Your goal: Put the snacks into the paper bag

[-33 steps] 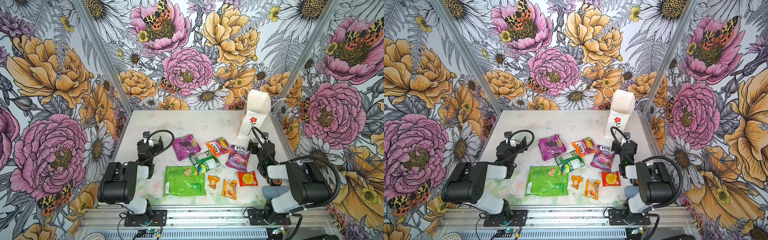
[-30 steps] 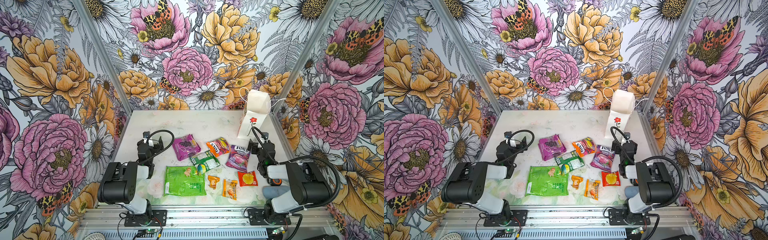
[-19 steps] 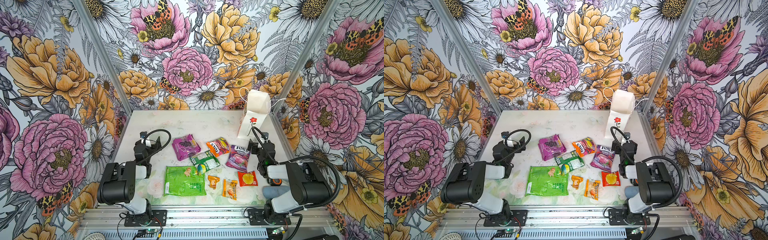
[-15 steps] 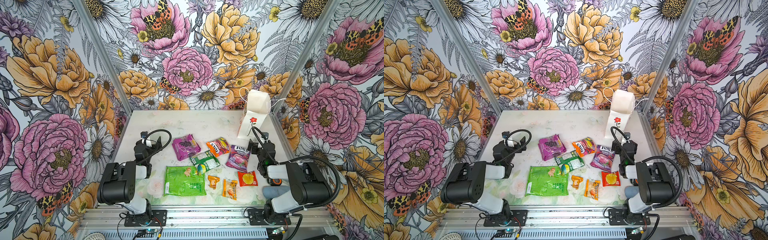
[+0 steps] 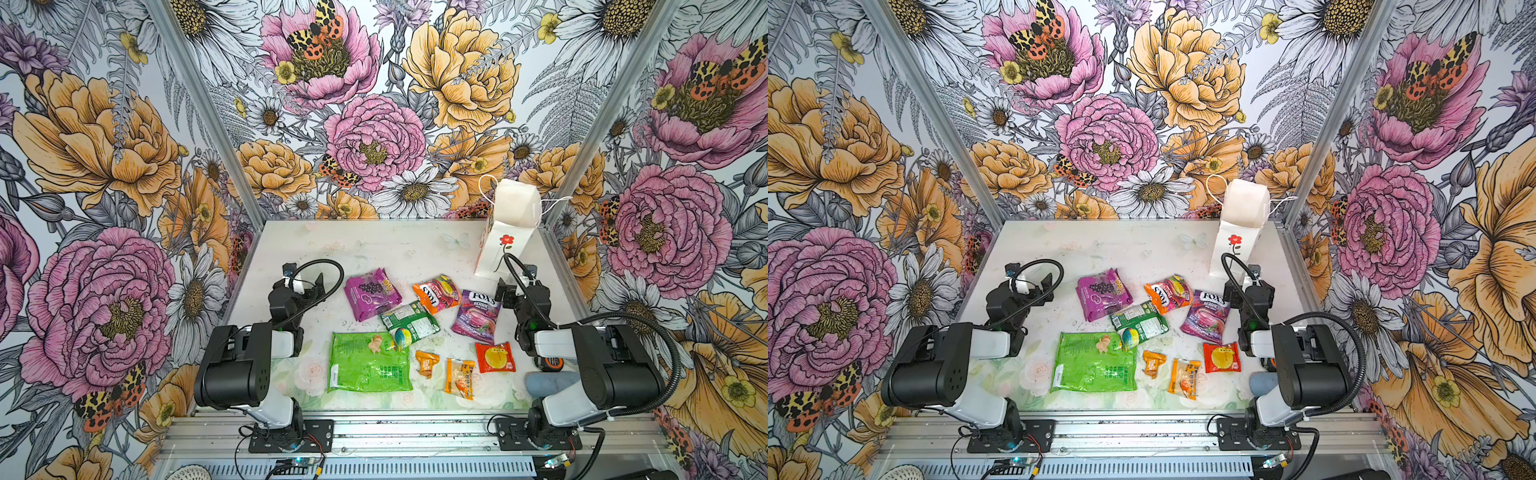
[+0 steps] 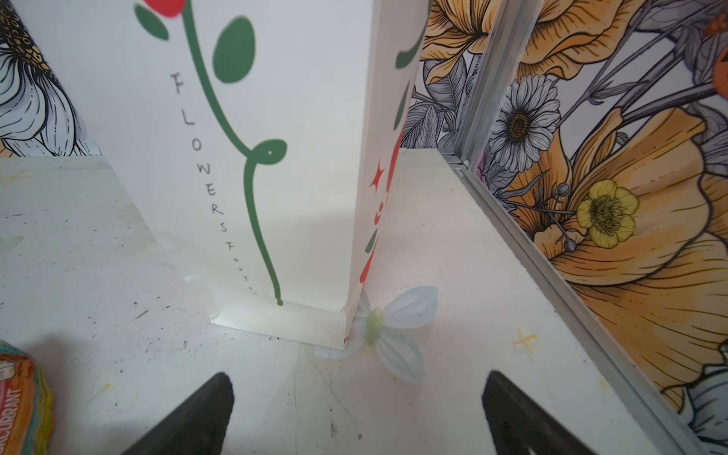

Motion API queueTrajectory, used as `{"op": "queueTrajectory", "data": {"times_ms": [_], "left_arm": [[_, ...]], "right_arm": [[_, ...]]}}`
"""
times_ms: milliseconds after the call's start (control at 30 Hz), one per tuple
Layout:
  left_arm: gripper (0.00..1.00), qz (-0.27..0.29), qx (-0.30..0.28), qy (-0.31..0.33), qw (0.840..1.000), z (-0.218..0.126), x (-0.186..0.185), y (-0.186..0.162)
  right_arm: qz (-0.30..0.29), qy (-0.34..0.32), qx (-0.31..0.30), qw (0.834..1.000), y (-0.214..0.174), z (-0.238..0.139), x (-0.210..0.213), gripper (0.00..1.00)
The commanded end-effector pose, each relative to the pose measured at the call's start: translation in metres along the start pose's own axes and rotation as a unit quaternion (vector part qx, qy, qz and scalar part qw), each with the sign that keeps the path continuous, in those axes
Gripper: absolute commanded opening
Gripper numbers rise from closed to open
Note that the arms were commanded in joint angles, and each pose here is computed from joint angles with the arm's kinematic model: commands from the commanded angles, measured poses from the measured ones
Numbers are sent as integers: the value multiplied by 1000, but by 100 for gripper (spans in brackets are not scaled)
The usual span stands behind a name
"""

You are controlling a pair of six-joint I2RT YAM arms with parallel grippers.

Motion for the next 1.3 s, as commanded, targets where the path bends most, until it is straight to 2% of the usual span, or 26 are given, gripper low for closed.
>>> {"op": "queueTrajectory", "data": {"times_ms": [0, 67, 167, 267, 333, 433, 500, 633, 733, 800, 833, 900, 1000, 1033, 1167, 1267], "left_arm": [[99, 26, -14, -43, 999, -1, -14, 11], [99, 31, -13, -34, 999, -4, -15, 19], [99, 70, -20, -74, 995, -16, -34, 37], [99, 132, -45, -49, 989, -35, -59, 55], [99, 126, -74, -44, 988, -51, -69, 72], [99, 54, -102, -42, 992, -73, -73, 95], [99, -16, -105, -38, 994, -85, -73, 108], [99, -150, -58, -18, 987, -96, -68, 110], [99, -237, -1, 21, 971, -100, -53, 101], [99, -280, 33, 17, 959, -106, -45, 95], [99, -285, 37, -2, 958, -109, -43, 95], [99, -330, 8, -40, 943, -112, -40, 93], [99, -394, -41, -91, 914, -114, -41, 82], [99, -391, -30, -99, 914, -114, -42, 78], [99, -314, 53, -97, 943, -113, -53, 73], [99, -276, 61, -124, 951, -116, -75, 76]], "right_arm": [[8, 8, -18, 1000, 12, 3, 3, 100], [2, 15, -22, 1000, 11, 0, 6, 100], [-26, 50, -49, 997, 13, -17, 19, 100], [-54, 66, -75, 994, 18, -40, 33, 100], [-54, 74, -67, 994, 24, -49, 39, 100], [-11, 84, -51, 995, 36, -64, 42, 99], [-29, 111, -50, 992, 44, -82, 55, 100], [88, 102, -69, 988, 76, -120, 46, 100], [173, 87, -78, 978, 97, -144, 36, 100], [185, 101, -64, 975, 104, -155, 38, 100], [189, 117, -49, 974, 106, -159, 43, 100], [221, 117, -16, 968, 102, -165, 42, 100], [255, 120, -23, 959, 105, -173, 37, 100], [251, 128, -27, 959, 106, -177, 37, 100], [242, 125, -24, 962, 113, -182, 37, 100], [231, 97, 3, 968, 124, -177, 38, 100]]}}
Point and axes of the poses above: each gripper's point midway between its finger pads, its own z axis out along the fingers, its own x axis along the line the jaws close on, y = z × x, the point moved 4 cm from there along -z, back along the fingers, and after that the axes turned 12 degrees about z, right-handed, at the moved point
